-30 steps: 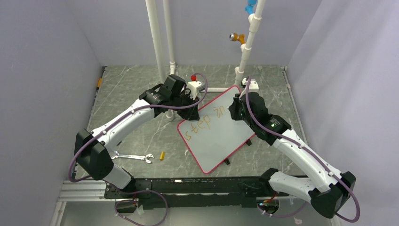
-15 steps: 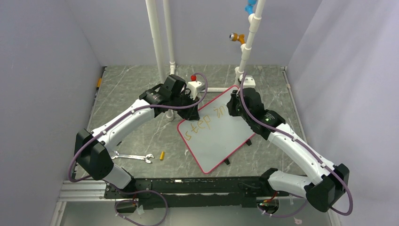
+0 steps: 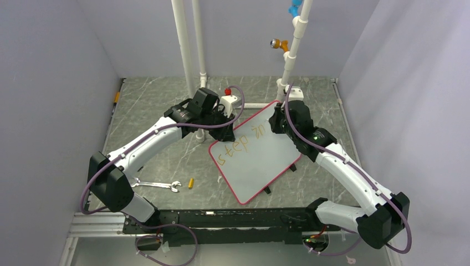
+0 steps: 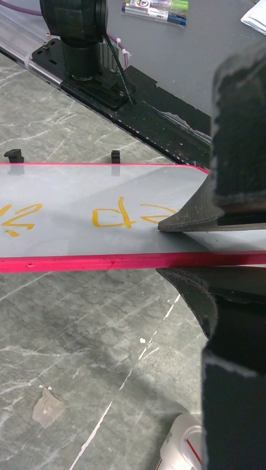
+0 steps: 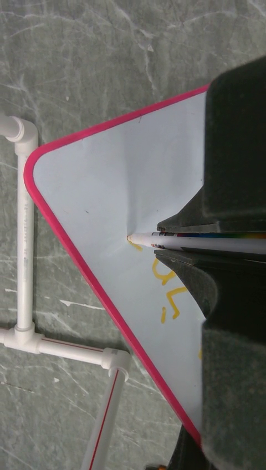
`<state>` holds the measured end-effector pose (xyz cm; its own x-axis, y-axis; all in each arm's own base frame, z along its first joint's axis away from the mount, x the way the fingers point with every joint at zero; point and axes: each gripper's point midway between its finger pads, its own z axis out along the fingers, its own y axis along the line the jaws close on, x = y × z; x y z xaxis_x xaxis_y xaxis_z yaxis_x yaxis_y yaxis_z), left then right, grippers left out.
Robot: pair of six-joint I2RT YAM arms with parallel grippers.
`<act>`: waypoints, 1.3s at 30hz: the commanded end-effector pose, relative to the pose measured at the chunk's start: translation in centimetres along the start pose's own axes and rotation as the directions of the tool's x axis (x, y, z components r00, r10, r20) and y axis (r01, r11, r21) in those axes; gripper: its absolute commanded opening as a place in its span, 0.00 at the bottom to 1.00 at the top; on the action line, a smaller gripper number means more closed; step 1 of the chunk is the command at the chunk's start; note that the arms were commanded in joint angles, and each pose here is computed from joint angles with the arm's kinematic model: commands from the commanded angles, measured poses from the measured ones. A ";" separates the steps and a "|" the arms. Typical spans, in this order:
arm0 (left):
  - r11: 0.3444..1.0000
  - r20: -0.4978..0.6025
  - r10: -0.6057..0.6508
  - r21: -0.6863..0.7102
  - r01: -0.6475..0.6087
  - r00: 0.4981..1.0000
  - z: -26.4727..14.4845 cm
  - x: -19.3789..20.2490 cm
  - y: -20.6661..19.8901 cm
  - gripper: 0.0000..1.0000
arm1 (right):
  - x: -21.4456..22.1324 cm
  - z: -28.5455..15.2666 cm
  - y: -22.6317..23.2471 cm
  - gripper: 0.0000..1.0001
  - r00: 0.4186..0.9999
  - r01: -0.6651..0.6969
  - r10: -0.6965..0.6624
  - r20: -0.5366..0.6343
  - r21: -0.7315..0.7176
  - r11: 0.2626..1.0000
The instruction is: Write a sentence on the whiteboard
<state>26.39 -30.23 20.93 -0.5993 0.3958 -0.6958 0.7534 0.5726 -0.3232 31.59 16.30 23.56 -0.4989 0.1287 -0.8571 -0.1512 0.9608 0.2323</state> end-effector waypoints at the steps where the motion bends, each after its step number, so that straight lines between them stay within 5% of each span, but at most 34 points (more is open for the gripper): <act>1: 0.993 0.065 0.107 -0.059 -0.103 0.992 -0.8 -1.8 0.8 0.00 | -1.6 0.4 0.0 0.00 0.999 0.003 -0.002 0.042 -0.011 1.000; 27: 0.992 0.065 0.107 -0.067 -0.103 0.992 -0.8 -1.8 0.9 0.00 | -5.5 -1.0 1.4 0.00 0.995 -0.001 0.007 0.102 -0.062 0.998; 39: 0.992 0.067 0.109 -0.067 -0.105 0.992 -0.9 -1.9 0.9 0.00 | -2.9 0.4 1.0 0.00 0.999 0.011 -0.009 0.038 -0.054 0.999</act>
<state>26.39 -30.23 20.94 -0.5989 0.3958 -0.6961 0.7535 0.5728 -0.3226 33.15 16.69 25.59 -0.4864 0.1245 -0.8648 -0.1788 0.9547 0.2380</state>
